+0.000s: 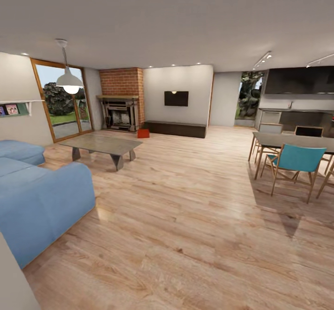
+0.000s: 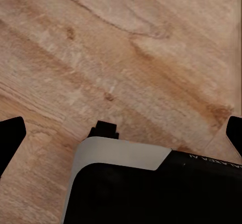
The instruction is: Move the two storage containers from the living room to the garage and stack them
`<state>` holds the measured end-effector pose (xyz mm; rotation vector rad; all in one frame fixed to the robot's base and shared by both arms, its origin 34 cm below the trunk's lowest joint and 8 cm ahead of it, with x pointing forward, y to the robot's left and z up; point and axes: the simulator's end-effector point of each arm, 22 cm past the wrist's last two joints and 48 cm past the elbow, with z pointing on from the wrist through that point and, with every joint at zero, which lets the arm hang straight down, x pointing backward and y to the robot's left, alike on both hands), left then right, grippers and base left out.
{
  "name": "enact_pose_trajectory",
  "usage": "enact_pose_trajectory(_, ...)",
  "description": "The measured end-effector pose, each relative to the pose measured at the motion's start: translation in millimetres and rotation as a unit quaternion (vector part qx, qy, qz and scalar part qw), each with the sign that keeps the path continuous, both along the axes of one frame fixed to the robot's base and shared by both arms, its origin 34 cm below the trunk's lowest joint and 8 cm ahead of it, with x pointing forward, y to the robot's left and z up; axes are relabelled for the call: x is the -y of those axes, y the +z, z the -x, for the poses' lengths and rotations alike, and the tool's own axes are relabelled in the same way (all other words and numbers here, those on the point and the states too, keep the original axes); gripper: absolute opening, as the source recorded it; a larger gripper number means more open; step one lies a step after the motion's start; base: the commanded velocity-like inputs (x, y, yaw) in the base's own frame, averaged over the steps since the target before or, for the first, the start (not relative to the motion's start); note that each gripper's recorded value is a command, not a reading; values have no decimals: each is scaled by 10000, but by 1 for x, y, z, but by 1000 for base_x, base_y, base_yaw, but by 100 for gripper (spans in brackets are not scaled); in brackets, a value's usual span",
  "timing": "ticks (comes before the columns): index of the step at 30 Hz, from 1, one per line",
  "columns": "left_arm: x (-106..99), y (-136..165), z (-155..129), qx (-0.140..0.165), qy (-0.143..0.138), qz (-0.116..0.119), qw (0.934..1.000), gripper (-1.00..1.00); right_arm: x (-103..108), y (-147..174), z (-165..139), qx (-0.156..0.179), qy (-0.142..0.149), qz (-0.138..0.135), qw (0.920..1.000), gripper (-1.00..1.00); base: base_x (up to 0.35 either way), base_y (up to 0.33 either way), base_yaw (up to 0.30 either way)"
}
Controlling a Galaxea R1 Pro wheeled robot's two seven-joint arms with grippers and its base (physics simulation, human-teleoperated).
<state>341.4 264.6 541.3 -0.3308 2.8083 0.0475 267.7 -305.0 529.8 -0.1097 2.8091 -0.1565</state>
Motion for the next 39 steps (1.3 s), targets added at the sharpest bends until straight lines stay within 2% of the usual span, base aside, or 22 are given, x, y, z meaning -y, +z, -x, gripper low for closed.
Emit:
enact_pose_trajectory(18, 0, 0, 0, -7, -3, 8, 10000, 100, -1, -1, 1, -33, 44, 1, 10000, 100, 322, 0, 0)
enact_pose_trajectory(32, 1, 0, 1, -22, -11, 10, 10000, 100, 0, 0, 1, -26, -71, -5, 10000, 100, 322, 0, 0)
enact_pose_trajectory(39, 1, -1, 2, -34, -12, 13, 10000, 100, -1, 0, 1, -16, 14, -4, 10000, 100, 322, 0, 0)
